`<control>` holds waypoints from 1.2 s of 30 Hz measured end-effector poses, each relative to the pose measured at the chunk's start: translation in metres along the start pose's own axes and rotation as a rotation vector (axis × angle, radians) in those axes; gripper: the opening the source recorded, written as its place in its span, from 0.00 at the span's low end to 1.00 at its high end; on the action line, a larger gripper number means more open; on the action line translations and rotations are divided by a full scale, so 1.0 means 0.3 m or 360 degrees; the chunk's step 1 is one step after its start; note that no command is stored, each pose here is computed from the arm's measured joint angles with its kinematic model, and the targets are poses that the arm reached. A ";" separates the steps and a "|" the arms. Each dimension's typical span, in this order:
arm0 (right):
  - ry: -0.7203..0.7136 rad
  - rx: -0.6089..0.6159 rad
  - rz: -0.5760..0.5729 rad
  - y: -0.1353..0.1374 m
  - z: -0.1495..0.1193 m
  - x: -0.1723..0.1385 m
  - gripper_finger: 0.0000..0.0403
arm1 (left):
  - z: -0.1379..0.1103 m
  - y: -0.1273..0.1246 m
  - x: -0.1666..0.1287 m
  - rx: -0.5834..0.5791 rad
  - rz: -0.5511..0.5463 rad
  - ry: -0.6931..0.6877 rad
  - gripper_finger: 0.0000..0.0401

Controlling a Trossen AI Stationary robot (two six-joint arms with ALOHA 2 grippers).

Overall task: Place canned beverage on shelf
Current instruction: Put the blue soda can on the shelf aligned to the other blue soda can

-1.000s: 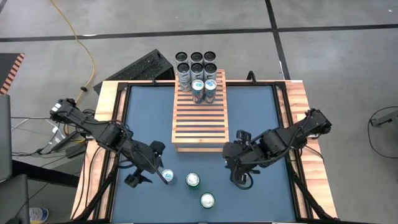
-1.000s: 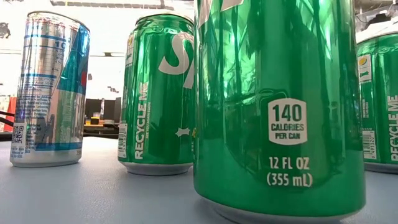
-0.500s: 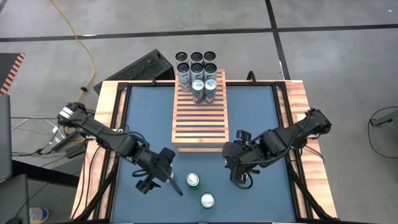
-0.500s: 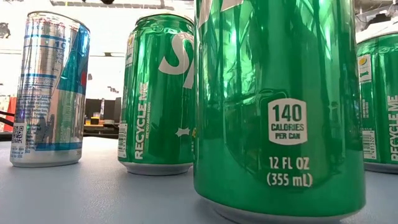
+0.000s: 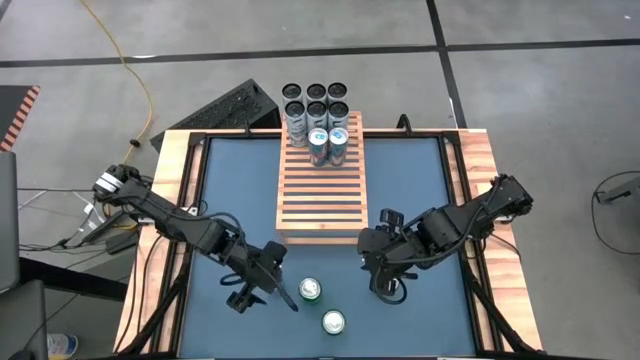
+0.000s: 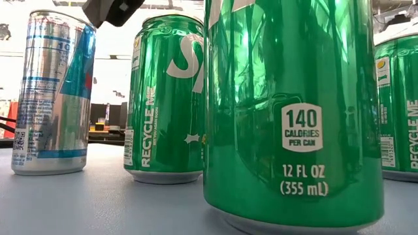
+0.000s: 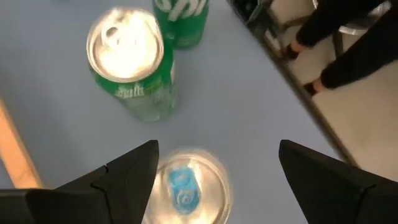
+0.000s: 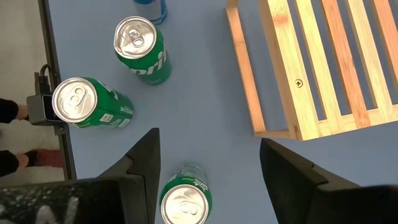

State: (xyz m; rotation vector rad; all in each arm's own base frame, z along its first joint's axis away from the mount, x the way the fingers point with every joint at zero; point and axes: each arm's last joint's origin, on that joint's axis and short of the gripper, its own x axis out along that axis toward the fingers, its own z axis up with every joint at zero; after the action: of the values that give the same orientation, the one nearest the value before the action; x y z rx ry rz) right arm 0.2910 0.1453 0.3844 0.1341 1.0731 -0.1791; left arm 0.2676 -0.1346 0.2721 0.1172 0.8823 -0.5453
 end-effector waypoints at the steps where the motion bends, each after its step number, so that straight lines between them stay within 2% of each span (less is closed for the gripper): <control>1: 0.0000 0.0000 0.0000 0.000 0.000 0.000 0.54 | 0.001 0.002 0.001 -0.0006 0.0004 -0.0016 0.80; 9: -0.0003 0.0001 0.0002 0.000 0.001 0.000 0.54 | -0.008 0.008 0.002 0.0065 0.0051 0.0017 0.80; 20: -0.0023 0.0008 0.0016 0.004 0.005 0.000 0.54 | -0.054 0.025 0.043 -0.0043 0.0051 0.0000 0.80; 26: -0.0023 0.0007 0.0016 0.004 0.005 0.000 0.54 | -0.060 0.027 0.042 -0.0024 0.0087 0.0032 0.79; 30: -0.0023 0.0006 0.0016 0.004 0.004 0.000 0.54 | -0.063 0.033 0.041 -0.0015 0.0092 0.0046 0.74; 36: -0.0023 0.0004 0.0017 0.006 0.003 0.000 0.54 | -0.064 0.034 0.041 -0.0035 0.0088 0.0048 0.61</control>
State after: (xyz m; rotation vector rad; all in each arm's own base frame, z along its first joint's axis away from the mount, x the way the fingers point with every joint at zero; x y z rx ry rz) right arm 0.2922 0.1468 0.3850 0.1405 1.0578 -0.1715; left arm 0.2655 -0.1248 0.2495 0.1293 0.9117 -0.4833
